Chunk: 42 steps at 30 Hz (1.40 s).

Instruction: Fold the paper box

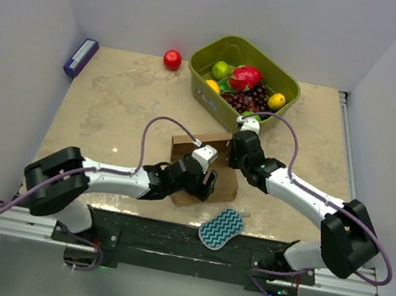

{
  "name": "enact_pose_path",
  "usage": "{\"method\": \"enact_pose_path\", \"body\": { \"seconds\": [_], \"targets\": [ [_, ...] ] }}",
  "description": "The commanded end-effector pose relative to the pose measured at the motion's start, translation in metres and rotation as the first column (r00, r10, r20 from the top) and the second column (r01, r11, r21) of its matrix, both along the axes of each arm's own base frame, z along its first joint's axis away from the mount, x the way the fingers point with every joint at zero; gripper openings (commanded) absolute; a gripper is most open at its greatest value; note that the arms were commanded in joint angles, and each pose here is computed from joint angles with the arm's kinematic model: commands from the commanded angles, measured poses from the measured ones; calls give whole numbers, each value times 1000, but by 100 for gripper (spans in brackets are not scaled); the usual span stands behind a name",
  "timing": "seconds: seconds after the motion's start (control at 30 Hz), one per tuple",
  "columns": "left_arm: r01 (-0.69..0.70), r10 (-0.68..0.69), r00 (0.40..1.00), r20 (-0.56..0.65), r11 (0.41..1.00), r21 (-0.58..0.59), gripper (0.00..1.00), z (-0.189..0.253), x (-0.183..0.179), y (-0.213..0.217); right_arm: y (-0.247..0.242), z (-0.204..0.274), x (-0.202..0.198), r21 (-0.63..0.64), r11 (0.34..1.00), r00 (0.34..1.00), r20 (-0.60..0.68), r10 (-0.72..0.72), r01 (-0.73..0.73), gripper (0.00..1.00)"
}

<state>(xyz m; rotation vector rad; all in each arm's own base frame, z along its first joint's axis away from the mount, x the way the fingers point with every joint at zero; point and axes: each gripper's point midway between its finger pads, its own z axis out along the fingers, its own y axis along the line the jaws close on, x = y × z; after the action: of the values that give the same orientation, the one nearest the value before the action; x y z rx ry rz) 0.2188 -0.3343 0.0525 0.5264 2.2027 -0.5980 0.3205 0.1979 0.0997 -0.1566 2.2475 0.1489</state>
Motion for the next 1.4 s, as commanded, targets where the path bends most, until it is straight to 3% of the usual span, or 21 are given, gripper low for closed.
{"method": "enact_pose_path", "body": {
  "seconds": [0.0,0.17,0.37,0.47,0.8,1.37],
  "targets": [
    [22,-20,999,37,999,-36,80,52,-3,5,-10,-8,-9,-46,999,999,-46,-18,16,0],
    [-39,46,997,59,992,-119,84,122,10,42,-11,-7,-10,-49,999,999,-44,-20,18,0],
    [-207,239,962,131,953,-220,87,191,55,114,-11,-6,-10,-44,999,999,-37,-28,27,0],
    [-292,317,944,94,933,-209,87,179,79,145,-11,-5,-10,-38,999,999,-36,-30,29,0],
    [-276,264,961,-80,921,-276,77,129,93,142,-10,-7,-11,-28,999,999,-42,-28,27,0],
    [-314,281,948,-148,897,-310,67,84,102,137,-4,-14,-14,-9,1000,998,-57,-11,11,0]
  ]
}}
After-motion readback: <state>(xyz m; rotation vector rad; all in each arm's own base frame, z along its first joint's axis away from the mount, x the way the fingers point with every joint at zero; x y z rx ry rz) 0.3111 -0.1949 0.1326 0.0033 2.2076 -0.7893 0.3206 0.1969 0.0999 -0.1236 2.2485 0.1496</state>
